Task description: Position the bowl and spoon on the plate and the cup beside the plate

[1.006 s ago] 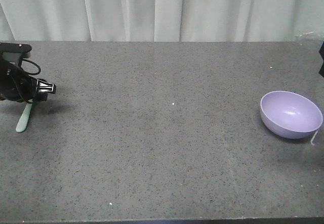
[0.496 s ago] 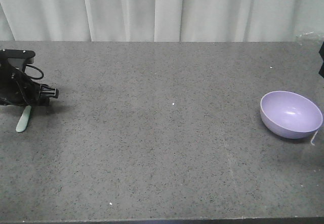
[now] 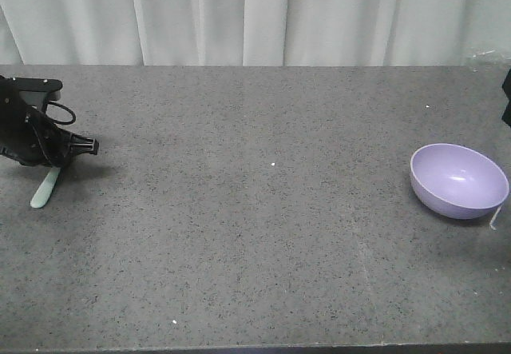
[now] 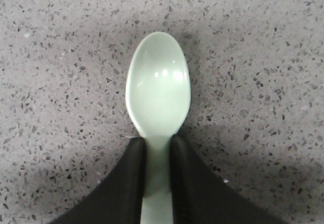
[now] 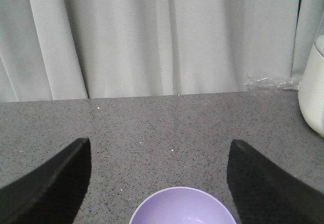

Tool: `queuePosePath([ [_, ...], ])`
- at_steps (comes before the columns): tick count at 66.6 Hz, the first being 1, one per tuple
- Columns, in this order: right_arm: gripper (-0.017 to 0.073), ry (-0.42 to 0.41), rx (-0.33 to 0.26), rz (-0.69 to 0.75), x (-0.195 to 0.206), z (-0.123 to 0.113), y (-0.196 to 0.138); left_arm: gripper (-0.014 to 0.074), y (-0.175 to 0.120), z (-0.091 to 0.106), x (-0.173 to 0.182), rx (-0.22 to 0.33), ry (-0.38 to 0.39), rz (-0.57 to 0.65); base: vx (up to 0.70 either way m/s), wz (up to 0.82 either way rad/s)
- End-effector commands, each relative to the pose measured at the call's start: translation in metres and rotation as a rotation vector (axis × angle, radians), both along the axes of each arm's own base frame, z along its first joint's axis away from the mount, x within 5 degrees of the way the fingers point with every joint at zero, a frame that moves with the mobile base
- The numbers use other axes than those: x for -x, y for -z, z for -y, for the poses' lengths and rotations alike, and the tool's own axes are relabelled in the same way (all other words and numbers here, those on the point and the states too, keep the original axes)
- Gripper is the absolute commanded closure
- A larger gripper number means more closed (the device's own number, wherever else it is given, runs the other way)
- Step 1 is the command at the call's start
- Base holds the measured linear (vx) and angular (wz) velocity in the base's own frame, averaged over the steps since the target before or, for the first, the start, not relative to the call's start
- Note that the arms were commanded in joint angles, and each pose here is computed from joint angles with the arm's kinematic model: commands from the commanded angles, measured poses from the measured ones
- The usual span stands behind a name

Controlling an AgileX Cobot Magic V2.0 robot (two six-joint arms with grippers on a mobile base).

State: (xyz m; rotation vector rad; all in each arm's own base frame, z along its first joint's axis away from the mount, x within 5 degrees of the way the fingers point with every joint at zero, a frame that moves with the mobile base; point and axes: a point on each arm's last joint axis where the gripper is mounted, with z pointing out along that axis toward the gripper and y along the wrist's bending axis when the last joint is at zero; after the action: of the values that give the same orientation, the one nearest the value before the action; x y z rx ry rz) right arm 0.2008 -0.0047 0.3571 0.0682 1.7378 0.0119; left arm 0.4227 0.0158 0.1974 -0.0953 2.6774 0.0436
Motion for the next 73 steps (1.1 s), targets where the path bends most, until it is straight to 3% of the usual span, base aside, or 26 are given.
queuePosePath([
  [1,0.0011,-0.013,0.013,0.108,0.0,-0.001,-0.019,0.0601,-0.005,-0.002,0.008,-0.026,0.019,-0.069,0.0,0.0],
  [16,0.0011,-0.013,0.013,0.108,0.0,-0.001,-0.019,0.0601,-0.022,-0.001,0.01,-0.026,0.036,-0.011,0.0,0.0],
  [48,0.0011,-0.011,0.014,0.098,0.0,-0.001,-0.018,0.0601,-0.129,0.022,0.042,0.222,0.071,0.332,0.0,0.0],
  [62,0.0011,0.003,0.021,0.031,0.001,0.001,-0.015,0.0601,-0.183,0.027,0.074,0.271,0.102,0.483,0.0,0.0],
  [73,0.0011,0.032,0.034,-0.025,0.005,0.004,-0.039,0.0601,-0.219,0.029,0.103,0.278,0.115,0.599,0.0,0.0],
])
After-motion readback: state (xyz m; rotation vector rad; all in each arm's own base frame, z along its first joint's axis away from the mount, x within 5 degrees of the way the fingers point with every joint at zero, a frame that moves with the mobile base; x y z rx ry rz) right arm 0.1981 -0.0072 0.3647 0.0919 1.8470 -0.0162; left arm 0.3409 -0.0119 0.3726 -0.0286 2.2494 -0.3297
